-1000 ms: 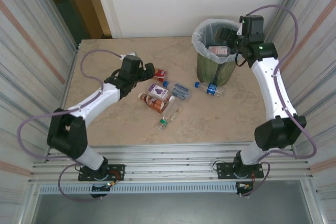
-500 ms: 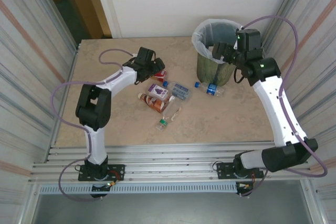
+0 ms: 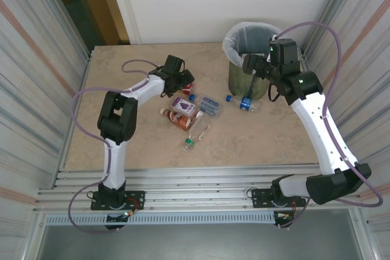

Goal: Put the plastic bottles in the bin

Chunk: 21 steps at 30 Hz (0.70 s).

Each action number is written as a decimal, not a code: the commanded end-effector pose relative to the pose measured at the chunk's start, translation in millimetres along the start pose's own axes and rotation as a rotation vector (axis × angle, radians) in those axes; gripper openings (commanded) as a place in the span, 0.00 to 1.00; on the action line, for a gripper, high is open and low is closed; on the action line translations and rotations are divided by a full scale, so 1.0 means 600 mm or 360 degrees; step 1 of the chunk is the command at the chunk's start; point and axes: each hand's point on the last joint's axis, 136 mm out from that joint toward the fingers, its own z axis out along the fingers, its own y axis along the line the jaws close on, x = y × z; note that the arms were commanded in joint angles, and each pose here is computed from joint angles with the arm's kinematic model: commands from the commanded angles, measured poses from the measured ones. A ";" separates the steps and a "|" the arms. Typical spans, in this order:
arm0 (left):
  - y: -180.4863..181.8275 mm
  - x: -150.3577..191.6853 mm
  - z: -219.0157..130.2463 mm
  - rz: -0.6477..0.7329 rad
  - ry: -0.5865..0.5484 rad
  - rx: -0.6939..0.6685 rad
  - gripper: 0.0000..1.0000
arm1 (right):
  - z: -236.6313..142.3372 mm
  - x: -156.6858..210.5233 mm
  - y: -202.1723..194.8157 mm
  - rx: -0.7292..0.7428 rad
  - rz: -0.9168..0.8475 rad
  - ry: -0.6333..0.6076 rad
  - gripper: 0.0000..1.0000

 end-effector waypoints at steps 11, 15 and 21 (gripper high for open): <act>0.012 -0.010 0.048 0.0217 0.0071 -0.0180 0.89 | -0.002 0.008 0.002 0.0044 -0.0027 0.0000 0.98; 0.018 -0.012 0.057 0.0269 0.0074 -0.0223 0.85 | -0.002 0.010 0.003 0.0048 -0.0030 0.0002 0.98; 0.027 -0.015 0.063 0.0325 0.0071 -0.0278 0.80 | -0.002 0.010 0.006 0.0043 -0.0032 -0.0001 0.98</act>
